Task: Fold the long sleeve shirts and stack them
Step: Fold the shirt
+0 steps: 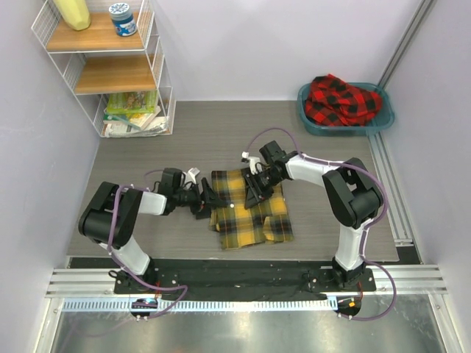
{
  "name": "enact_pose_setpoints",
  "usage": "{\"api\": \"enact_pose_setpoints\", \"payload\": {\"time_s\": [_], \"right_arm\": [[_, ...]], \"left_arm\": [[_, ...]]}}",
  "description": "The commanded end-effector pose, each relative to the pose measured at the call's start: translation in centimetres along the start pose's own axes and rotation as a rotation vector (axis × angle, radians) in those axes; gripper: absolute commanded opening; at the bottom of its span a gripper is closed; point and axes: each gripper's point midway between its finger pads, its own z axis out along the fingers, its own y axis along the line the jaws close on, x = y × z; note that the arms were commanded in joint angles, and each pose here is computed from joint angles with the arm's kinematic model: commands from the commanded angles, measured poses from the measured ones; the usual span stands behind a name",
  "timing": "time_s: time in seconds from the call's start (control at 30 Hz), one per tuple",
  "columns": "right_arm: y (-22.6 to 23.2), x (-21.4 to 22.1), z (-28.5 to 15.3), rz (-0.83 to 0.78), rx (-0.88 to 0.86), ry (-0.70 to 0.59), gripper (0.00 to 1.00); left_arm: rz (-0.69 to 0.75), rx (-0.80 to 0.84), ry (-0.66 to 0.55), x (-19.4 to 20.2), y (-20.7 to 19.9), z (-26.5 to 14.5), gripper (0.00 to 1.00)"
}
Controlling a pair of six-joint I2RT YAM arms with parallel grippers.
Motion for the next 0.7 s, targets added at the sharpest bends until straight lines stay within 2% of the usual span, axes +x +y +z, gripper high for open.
{"api": "enact_pose_setpoints", "payload": {"time_s": [0.0, 0.2, 0.23, 0.27, 0.3, 0.33, 0.37, 0.43, 0.53, 0.57, 0.6, 0.67], "right_arm": [[-0.5, -3.1, 0.2, -0.034, 0.011, -0.084, 0.36], [0.2, -3.7, 0.2, -0.010, -0.018, -0.099, 0.36], [0.5, -3.9, -0.1, -0.011, -0.028, -0.108, 0.37], [0.9, -4.1, -0.4, -0.010, -0.040, -0.117, 0.39], [1.0, -4.3, -0.8, 0.002, -0.045, -0.125, 0.41], [1.6, -4.9, -1.8, -0.004, -0.055, -0.152, 0.46], [0.9, -5.4, -3.0, 0.022, -0.051, -0.182, 0.50], [1.1, -6.3, -5.5, 0.039, -0.062, -0.240, 0.59], [-0.3, -6.5, -9.0, 0.082, -0.053, -0.305, 0.62], [-0.7, -6.5, -10.7, 0.095, -0.039, -0.337, 0.63], [-0.8, -6.4, -11.3, 0.093, -0.034, -0.348, 0.63], [-0.8, -5.6, -12.4, 0.087, -0.025, -0.358, 0.64]], "left_arm": [[-0.014, -0.134, -0.049, -0.5, 3.3, 1.3, 0.69], [0.054, -0.092, -0.054, -2.3, 1.0, 1.6, 0.42], [0.066, -0.118, -0.014, -1.7, 1.5, 1.4, 0.27], [0.104, -0.113, -0.009, -2.8, 0.3, 1.3, 0.19], [0.124, -0.124, 0.012, -2.9, 0.0, 0.9, 0.05], [0.134, -0.217, 0.099, -1.3, 1.6, -0.2, 0.00], [0.178, -0.241, 0.087, -2.9, 0.7, -1.1, 0.00], [0.202, -0.403, 0.175, -2.0, 2.7, -4.0, 0.00], [0.287, -0.531, 0.178, -4.5, 2.0, -7.7, 0.00], [0.297, -0.589, 0.230, -4.0, 2.3, -10.0, 0.00], [0.360, -0.618, 0.196, -5.8, 0.6, -11.2, 0.00], [0.467, -0.738, 0.237, -6.6, -0.1, -14.5, 0.00]]}}
